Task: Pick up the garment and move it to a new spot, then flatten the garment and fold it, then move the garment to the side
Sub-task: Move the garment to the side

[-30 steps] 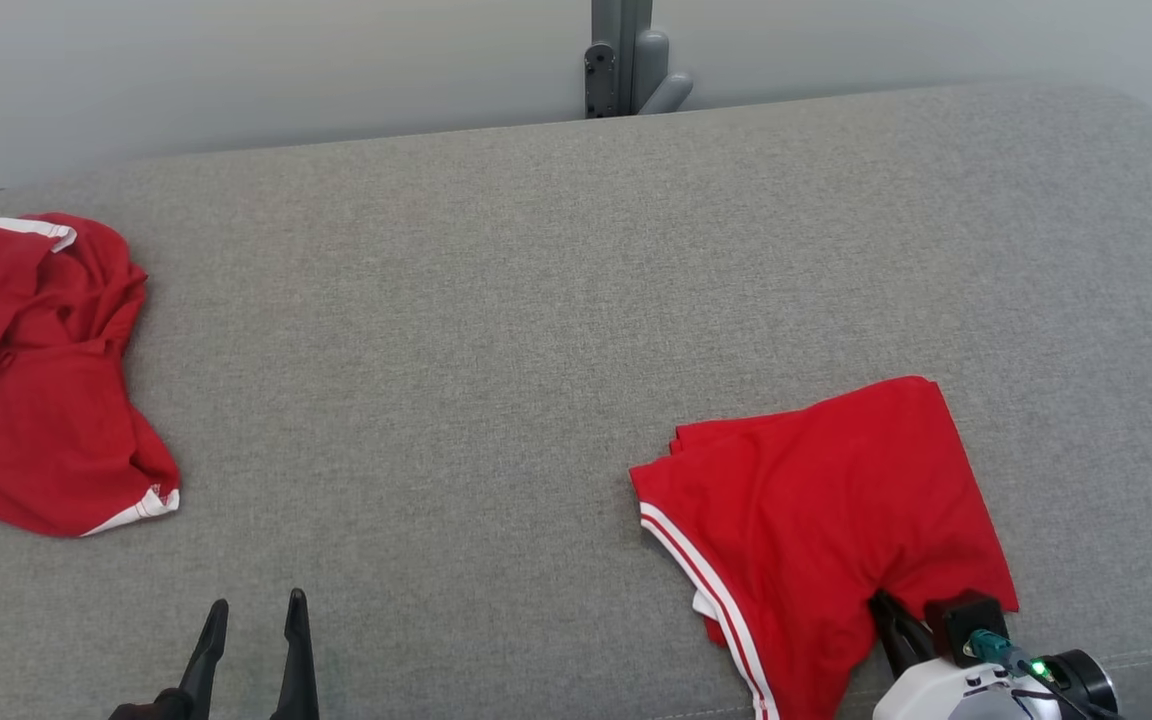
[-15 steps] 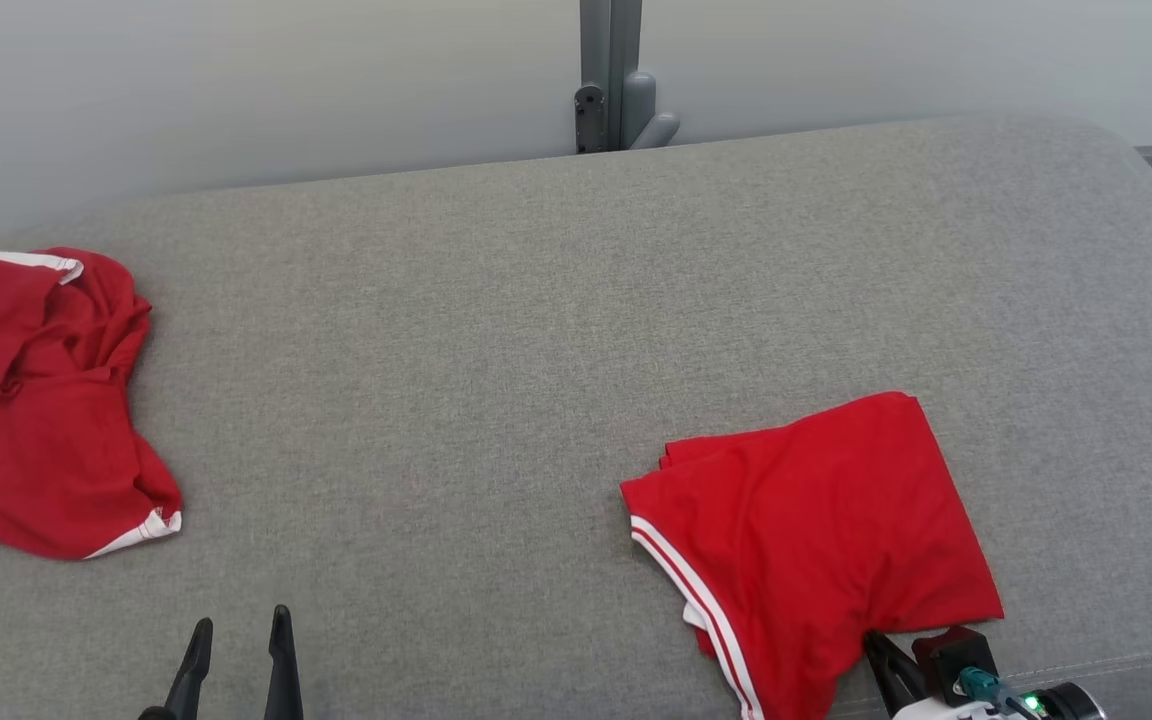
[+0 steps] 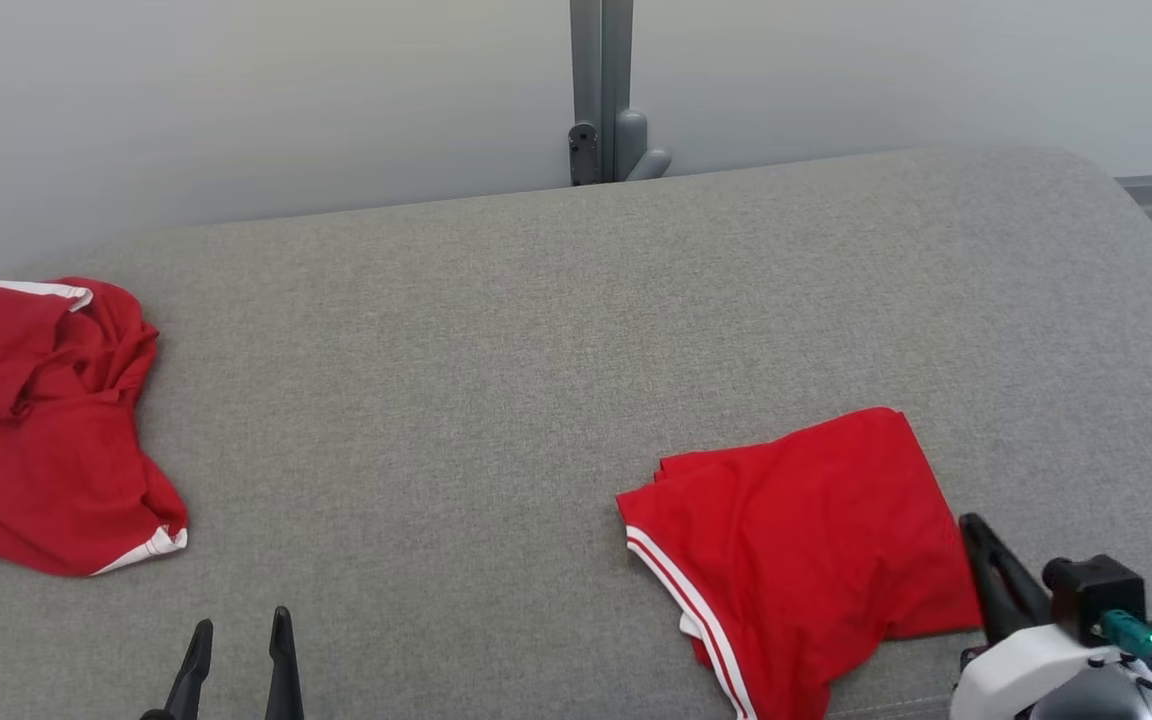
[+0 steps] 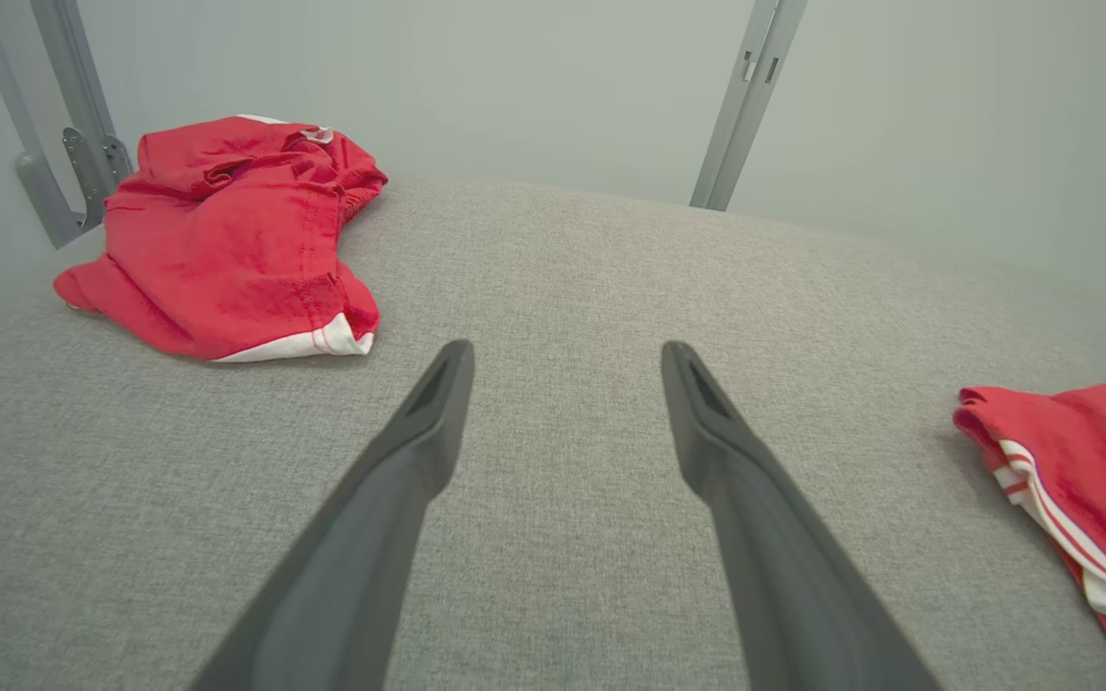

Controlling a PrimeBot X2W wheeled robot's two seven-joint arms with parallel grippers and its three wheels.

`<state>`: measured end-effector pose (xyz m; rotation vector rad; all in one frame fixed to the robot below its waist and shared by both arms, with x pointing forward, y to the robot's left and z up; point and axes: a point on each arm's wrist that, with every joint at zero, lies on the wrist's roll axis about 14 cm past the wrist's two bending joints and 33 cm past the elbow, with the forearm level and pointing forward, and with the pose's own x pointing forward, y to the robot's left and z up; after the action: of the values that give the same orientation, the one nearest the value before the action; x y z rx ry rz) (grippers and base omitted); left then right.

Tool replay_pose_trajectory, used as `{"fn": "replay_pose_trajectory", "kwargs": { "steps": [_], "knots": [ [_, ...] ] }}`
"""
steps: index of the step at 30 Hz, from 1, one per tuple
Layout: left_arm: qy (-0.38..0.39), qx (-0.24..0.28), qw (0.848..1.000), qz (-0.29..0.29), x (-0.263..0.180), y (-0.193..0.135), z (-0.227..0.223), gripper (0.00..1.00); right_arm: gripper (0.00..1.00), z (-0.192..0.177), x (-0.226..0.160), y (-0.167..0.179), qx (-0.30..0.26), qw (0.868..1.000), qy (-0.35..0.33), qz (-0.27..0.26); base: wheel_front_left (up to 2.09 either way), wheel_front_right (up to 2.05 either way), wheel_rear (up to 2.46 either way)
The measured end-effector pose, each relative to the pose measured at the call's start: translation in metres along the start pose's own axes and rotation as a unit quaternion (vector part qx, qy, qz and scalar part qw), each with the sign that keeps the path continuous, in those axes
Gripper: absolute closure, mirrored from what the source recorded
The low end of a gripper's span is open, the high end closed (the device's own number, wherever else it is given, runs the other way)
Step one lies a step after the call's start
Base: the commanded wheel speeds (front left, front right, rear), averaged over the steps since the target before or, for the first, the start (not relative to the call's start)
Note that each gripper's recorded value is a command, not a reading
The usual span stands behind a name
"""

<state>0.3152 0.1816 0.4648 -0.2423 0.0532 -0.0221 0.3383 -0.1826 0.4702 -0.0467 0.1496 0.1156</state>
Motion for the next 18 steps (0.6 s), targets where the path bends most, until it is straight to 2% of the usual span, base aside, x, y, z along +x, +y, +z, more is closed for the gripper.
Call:
{"fn": "replay_pose_trajectory", "kwargs": {
  "steps": [5, 6, 7, 8, 9, 10, 11, 15, 18],
  "knots": [
    [-0.004, 0.000, 1.000, 0.004, -0.005, 0.002, 0.002, 0.00, 1.00, 0.027, -0.005, -0.033, -0.007, 0.997, -0.059, -0.050, 0.00, 0.00, 0.00],
    [-0.004, 0.000, 1.000, 0.005, -0.006, 0.002, 0.001, 0.00, 0.89, 0.029, -0.005, -0.037, -0.009, 0.996, -0.067, -0.056, 0.00, 0.00, 0.00],
    [-0.003, -0.001, 1.000, 0.006, -0.007, 0.003, 0.001, 0.00, 0.72, 0.027, -0.005, -0.039, -0.005, 0.996, -0.069, -0.060, 0.00, 0.00, 0.00],
    [-0.003, -0.001, 1.000, 0.006, -0.008, 0.003, 0.000, 0.00, 0.65, 0.025, -0.005, -0.039, -0.003, 0.996, -0.070, -0.062, 0.00, 0.00, 0.00],
    [-0.003, -0.001, 1.000, 0.006, -0.009, 0.002, 0.000, 0.00, 0.53, 0.023, -0.005, -0.039, -0.008, 0.996, -0.071, -0.062, 0.00, 0.00, 0.00],
    [-0.002, 0.000, 1.000, 0.007, -0.010, 0.003, -0.001, 0.00, 0.13, 0.022, -0.004, -0.039, -0.009, 0.995, -0.074, -0.062, 0.00, 0.00, 0.00],
    [-0.003, 0.000, 1.000, 0.009, -0.012, 0.004, -0.001, 0.00, 0.00, 0.023, -0.003, -0.039, -0.007, 0.995, -0.079, -0.063, 0.00, 0.00, 0.00],
    [-0.005, 0.000, 1.000, 0.014, -0.016, 0.006, 0.000, 0.00, 0.00, 0.018, 0.002, -0.036, -0.006, 0.995, -0.077, -0.061, 0.00, 0.00, 0.00],
    [-0.004, 0.003, 1.000, 0.017, -0.019, 0.008, -0.001, 0.00, 0.00, 0.031, 0.007, -0.033, -0.002, 0.994, -0.096, -0.058, 0.00, 0.00, 0.00]
  ]
}}
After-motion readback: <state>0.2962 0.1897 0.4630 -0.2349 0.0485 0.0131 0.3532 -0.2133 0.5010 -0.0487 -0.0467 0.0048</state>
